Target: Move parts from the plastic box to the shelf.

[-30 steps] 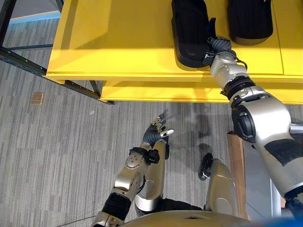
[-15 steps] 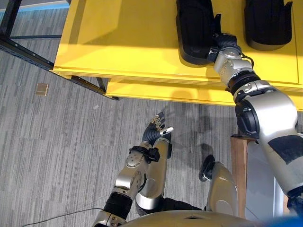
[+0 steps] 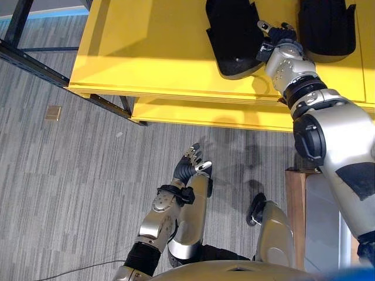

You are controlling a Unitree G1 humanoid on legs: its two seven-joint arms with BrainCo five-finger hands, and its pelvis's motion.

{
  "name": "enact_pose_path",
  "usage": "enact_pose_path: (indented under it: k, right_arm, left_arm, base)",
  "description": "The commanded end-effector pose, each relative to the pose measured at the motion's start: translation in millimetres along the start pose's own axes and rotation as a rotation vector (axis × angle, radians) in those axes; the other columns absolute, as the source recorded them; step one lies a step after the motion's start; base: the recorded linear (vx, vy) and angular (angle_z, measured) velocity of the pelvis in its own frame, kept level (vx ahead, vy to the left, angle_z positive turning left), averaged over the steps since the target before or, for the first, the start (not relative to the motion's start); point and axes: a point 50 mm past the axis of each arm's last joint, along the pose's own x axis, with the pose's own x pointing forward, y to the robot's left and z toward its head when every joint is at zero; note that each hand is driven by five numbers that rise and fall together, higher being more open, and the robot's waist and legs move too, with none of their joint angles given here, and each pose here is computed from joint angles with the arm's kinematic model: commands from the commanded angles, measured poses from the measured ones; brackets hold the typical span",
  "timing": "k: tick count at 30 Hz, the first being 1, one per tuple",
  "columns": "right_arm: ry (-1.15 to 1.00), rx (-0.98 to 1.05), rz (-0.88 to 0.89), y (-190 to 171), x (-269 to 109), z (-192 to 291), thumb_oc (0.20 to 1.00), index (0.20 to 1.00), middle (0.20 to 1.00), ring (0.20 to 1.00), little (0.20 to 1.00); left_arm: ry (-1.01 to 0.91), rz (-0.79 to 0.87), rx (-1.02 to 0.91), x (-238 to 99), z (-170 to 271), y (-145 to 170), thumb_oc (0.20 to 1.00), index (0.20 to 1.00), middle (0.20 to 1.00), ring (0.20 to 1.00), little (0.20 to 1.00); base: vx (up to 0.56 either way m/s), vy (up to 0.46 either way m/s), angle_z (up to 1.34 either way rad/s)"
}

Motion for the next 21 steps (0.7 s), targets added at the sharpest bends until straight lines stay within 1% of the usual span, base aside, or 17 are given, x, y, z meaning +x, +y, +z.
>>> enact_pose_path:
  k: [1,5,10,13,16,18,20,21]
  right_arm:
    - [-0.249,0.155,0.072,17.5,-16.9,83.2,1.000,1.000,1.000,1.000,1.000]
    - [-0.299,0.165,0.110,27.1,-23.9,92.4,1.000,1.000,1.000,1.000,1.000]
    - [-0.391,0.207,0.237,59.4,-47.1,104.2,1.000,1.000,1.000,1.000,1.000]
    - [-0.435,0.243,0.351,89.5,-72.1,104.7,1.000,1.000,1.000,1.000,1.000]
    - [-0.507,0.301,0.473,113.9,-105.1,109.4,1.000,1.000,1.000,1.000,1.000]
    - [-0.541,0.345,0.556,124.5,-126.8,108.8,1.000,1.000,1.000,1.000,1.000]
    - [-0.525,0.365,0.573,127.1,-131.5,102.0,1.000,1.000,1.000,1.000,1.000]
    - [-0.522,0.397,0.618,130.7,-141.7,96.4,1.000,1.000,1.000,1.000,1.000]
  left_arm:
    - [-0.110,-0.056,-0.004,-3.0,18.5,-12.5,1.000,1.000,1.000,1.000,1.000]
    - [-0.124,-0.051,0.006,-3.3,20.6,-10.3,1.000,1.000,1.000,1.000,1.000]
    - [-0.150,-0.022,0.018,-4.7,23.5,-2.9,1.000,1.000,1.000,1.000,1.000]
    - [-0.167,-0.006,0.021,-6.0,25.4,0.7,1.000,1.000,1.000,1.000,1.000]
    - [-0.177,0.005,0.021,-7.5,25.9,3.1,1.000,1.000,1.000,1.000,1.000]
    - [-0.178,0.012,0.019,-8.6,25.1,4.3,1.000,1.000,1.000,1.000,1.000]
    - [-0.179,0.017,0.014,-9.3,24.5,4.9,1.000,1.000,1.000,1.000,1.000]
    - [-0.176,0.019,0.013,-9.8,22.7,4.9,1.000,1.000,1.000,1.000,1.000]
  base:
    - [0.00,0.000,0.00]
    - [0.00,0.000,0.00]
    - [0.00,-0.006,-0.01]
    - [0.00,-0.034,-0.05]
    - [-0.01,-0.037,-0.10]
    - [-0.01,-0.045,-0.04]
    - [-0.01,-0.041,-0.02]
    - [-0.01,-0.056,-0.05]
